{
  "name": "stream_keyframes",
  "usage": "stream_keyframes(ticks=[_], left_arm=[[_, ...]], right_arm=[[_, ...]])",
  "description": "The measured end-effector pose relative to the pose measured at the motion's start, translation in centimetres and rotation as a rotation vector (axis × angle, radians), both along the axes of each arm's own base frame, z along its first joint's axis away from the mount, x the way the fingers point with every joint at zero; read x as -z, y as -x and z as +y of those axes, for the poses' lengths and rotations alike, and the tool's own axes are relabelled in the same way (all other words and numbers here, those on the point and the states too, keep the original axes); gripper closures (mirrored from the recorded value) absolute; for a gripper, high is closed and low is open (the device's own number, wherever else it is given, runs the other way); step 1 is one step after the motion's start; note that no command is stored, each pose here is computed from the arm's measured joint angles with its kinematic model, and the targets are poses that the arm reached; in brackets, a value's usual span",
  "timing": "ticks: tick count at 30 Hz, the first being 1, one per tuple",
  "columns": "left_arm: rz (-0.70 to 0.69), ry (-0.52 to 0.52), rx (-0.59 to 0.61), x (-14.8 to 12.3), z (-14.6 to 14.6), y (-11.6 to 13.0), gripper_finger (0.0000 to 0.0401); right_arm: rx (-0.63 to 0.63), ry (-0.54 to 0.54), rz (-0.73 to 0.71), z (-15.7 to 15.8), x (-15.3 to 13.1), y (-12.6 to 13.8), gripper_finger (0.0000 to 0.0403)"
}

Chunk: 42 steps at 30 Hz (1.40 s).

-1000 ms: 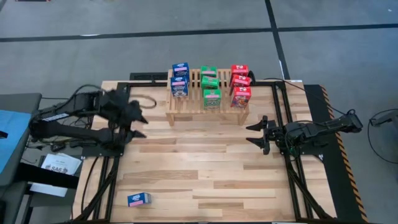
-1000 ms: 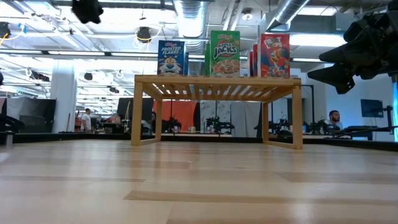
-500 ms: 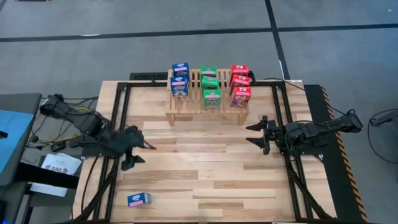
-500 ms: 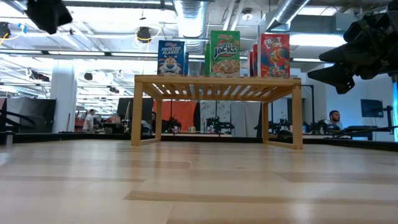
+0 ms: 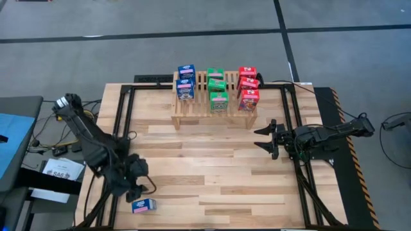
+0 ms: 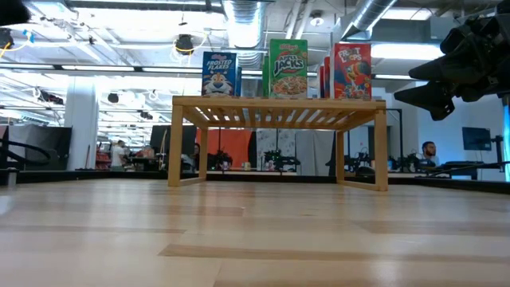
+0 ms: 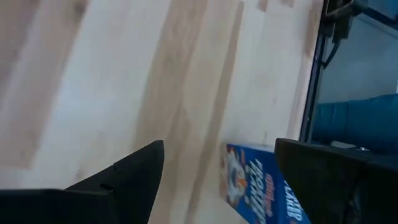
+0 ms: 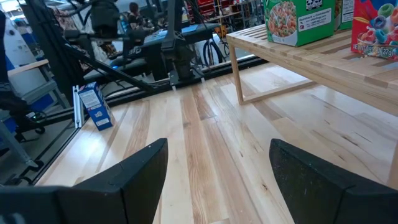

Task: Stack cereal on shelf
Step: Put the blue cereal box on the shelf aligned with the other blue cereal box

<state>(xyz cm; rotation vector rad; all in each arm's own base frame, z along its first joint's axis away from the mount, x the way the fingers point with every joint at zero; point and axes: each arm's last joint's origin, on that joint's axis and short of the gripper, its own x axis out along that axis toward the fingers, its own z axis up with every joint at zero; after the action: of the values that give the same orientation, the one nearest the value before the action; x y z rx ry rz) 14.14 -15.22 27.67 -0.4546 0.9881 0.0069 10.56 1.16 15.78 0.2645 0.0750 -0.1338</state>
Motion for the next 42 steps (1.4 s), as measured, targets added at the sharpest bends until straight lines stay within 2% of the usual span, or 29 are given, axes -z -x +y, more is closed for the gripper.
stream_keyframes(ticks=[7, 24, 34, 42], left_arm=[[0.04, 0.072, -0.042, 0.2, -2.7, 0.9, 0.0088], [0.108, 0.042, -0.037, 1.2, -7.8, 0.8, 0.0028], [0.127, 0.026, -0.038, 3.0, -9.5, 0.3, 0.0031], [0.187, -0.047, -0.031, 5.6, -10.6, -0.3, 0.0051]], right_arm=[[0.0, 0.0, 0.0, 0.0, 0.0, 0.0, 0.0096], [0.0, 0.0, -0.001, 0.0, 0.0, 0.0, 0.0096], [0.0, 0.0, 0.0, 0.0, 0.0, 0.0, 0.0096], [0.0, 0.0, 0.0, 0.0, 0.0, 0.0, 0.0096]])
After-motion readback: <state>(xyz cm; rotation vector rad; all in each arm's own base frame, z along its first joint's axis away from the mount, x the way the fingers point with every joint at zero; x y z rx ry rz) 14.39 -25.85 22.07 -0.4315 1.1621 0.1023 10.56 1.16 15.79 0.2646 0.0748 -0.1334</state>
